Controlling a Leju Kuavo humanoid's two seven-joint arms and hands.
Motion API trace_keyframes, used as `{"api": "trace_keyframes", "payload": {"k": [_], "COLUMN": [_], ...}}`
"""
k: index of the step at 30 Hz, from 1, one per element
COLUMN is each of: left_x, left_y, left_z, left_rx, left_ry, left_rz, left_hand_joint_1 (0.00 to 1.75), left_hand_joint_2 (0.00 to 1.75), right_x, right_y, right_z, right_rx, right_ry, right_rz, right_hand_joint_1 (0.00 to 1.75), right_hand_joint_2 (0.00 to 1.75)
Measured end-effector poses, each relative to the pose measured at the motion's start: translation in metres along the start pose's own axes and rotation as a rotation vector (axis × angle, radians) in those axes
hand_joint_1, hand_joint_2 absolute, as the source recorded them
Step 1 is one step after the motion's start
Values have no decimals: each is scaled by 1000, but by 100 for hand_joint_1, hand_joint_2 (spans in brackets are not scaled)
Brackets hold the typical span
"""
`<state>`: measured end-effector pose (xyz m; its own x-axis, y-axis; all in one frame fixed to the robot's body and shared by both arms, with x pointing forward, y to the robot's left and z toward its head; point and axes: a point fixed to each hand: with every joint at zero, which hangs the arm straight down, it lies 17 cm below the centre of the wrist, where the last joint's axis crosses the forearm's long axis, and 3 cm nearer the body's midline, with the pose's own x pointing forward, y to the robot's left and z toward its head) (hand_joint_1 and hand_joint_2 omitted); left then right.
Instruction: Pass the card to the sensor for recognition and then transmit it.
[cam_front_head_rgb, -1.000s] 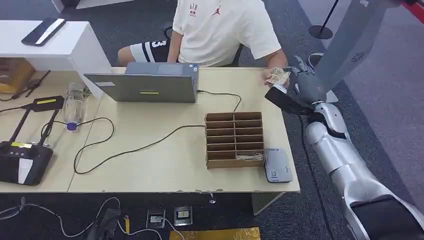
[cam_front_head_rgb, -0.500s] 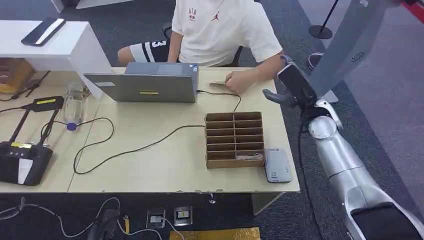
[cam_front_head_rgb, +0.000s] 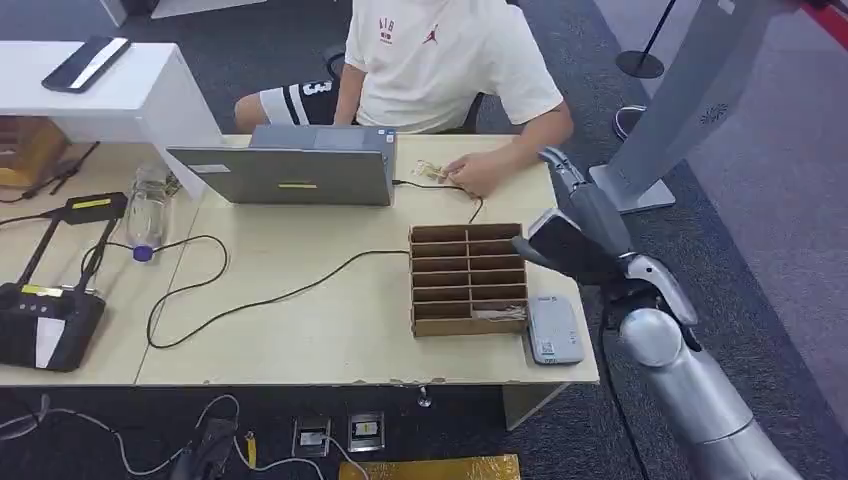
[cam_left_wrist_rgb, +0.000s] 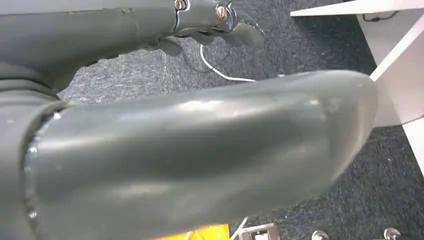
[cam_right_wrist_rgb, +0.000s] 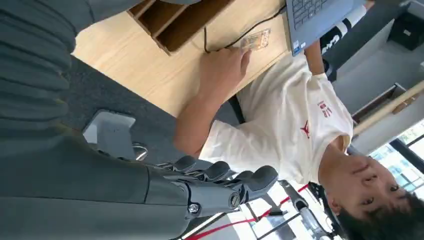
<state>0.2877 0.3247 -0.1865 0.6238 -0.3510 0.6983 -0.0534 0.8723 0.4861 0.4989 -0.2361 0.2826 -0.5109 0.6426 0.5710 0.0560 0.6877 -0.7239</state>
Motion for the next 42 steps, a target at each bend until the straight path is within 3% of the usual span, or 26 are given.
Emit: {"api": "trace_keyframes", "payload": {"k": [22, 32, 42], "left_x": [-6, -26, -34], "left_y": [2, -1, 0], "left_z": [1, 11, 14], "left_rx": [6, 5, 14], "left_ry": [22, 64, 93], "left_rz": [16, 33, 58], "left_hand_joint_1": [0, 0, 0], "left_hand_joint_2": [0, 0, 0], "right_x": [15, 0, -22], "right_y": [63, 93, 114], "right_z": [65, 95, 118], "right_rx": [161, 267, 280], "right_ry": [-5, 9, 51], "right_rz": [104, 222, 345], "right_hand_joint_1": [0, 0, 0], "right_hand_joint_2": [175, 175, 175]}}
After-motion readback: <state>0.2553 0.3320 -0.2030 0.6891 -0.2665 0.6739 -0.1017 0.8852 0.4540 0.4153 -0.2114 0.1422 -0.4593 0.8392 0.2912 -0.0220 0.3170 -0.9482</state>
